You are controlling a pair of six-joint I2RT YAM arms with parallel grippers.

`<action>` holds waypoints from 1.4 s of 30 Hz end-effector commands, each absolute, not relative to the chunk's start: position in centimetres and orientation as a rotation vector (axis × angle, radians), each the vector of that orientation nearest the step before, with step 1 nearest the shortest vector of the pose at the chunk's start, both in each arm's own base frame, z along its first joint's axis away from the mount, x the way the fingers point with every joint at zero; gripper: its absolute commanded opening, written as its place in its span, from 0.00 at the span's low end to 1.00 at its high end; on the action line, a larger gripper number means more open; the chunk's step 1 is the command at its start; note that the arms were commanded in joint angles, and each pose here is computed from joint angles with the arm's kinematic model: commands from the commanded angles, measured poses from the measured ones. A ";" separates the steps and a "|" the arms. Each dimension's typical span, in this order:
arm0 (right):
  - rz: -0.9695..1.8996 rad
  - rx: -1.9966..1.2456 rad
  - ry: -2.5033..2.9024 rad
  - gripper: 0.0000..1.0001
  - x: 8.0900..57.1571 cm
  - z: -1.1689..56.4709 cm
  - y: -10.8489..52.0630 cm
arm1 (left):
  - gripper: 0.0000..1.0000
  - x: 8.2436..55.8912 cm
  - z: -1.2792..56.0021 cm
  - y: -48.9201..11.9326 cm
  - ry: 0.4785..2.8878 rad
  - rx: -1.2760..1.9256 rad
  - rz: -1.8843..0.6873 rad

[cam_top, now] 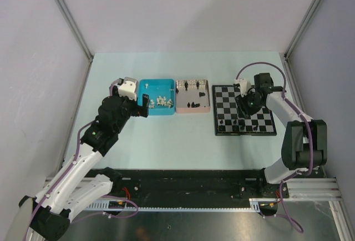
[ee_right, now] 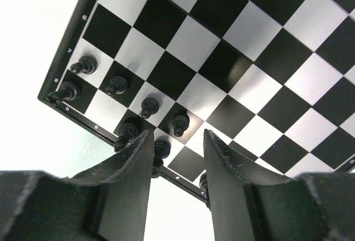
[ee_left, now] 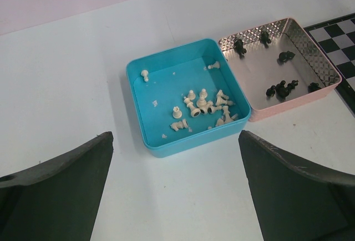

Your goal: Set up the chess pieces on the board

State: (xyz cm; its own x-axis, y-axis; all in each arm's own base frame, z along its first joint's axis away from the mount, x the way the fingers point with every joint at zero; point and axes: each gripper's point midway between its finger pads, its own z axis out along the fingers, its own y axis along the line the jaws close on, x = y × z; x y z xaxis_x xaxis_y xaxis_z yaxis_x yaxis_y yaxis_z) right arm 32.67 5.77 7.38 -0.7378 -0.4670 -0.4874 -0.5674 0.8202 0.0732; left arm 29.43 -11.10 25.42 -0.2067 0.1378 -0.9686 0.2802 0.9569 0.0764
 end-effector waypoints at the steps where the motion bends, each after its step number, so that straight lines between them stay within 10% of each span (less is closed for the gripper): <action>1: 0.333 -0.786 2.421 0.47 33.1 10.5 6.4 | 1.00 29.6 26.1 -10.9 1.750 0.333 -0.116; 28: 0.605 -1.150 1.754 0.99 36.1 24.8 20.6 | 1.00 29.7 26.1 -10.7 1.750 0.322 -0.107; 42: 0.660 -1.195 1.980 1.00 41.0 21.9 27.2 | 1.00 29.8 26.0 -10.5 1.753 0.316 -0.092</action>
